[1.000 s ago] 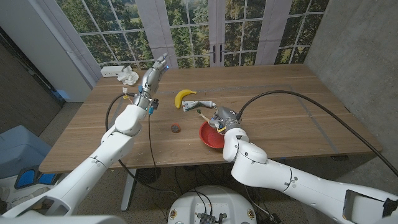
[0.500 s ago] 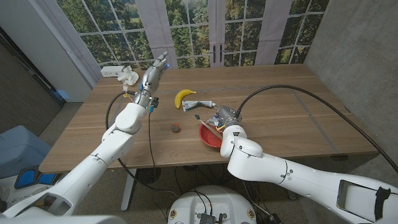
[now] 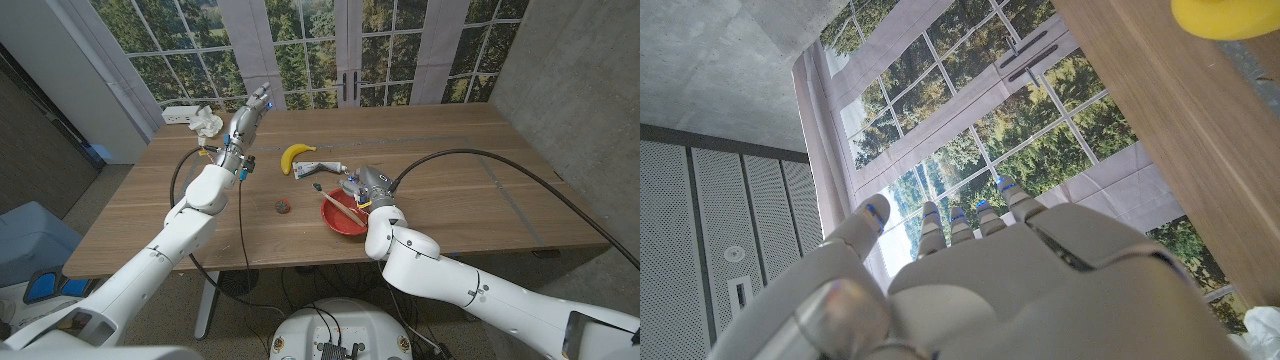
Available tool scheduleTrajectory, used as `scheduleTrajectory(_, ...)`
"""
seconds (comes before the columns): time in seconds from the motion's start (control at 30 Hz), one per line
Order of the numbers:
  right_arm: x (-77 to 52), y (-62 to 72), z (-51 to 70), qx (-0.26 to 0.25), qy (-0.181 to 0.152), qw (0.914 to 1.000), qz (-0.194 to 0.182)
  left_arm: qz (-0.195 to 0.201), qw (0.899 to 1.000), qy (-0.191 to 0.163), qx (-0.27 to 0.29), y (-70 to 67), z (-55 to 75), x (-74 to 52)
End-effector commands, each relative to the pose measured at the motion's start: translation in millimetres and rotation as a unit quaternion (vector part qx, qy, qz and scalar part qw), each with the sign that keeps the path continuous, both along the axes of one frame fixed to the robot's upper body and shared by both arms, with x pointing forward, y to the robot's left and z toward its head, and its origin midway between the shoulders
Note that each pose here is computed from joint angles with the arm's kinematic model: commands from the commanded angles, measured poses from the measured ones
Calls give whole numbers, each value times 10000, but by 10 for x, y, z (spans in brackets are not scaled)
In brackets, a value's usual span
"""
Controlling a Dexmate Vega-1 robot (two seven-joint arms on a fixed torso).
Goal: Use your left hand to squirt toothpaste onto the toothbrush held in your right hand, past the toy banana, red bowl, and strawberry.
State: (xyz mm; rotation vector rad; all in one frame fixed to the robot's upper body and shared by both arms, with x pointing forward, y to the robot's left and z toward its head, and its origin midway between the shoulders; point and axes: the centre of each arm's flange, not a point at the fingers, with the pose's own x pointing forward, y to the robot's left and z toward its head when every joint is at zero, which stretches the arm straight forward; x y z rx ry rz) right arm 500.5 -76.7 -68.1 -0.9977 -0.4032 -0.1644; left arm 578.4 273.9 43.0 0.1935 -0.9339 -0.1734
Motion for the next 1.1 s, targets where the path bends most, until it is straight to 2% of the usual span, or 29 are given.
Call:
scheduleTrajectory(0.03,-45,-123,70,823,-843,9910,636,-5,10000,3,9,13,6,8)
scheduleTrajectory(0.13,-25,-161,91,948,-857,9893,703,-17,10000,11,15,12,9,15)
scheduleTrajectory(0.37,56,-273,200,1125,-544,9883,879,-29,10000,45,20,10,8,33)
scheduleTrajectory(0.67,112,-402,297,1363,-655,9824,1092,-27,9999,95,47,13,11,48)
scheduleTrajectory(0.9,177,-526,400,1502,-712,9734,1579,-29,9999,142,62,11,23,67)
scheduleTrajectory(1.1,217,-604,460,1589,-803,9688,1723,-30,9998,195,97,-9,36,83)
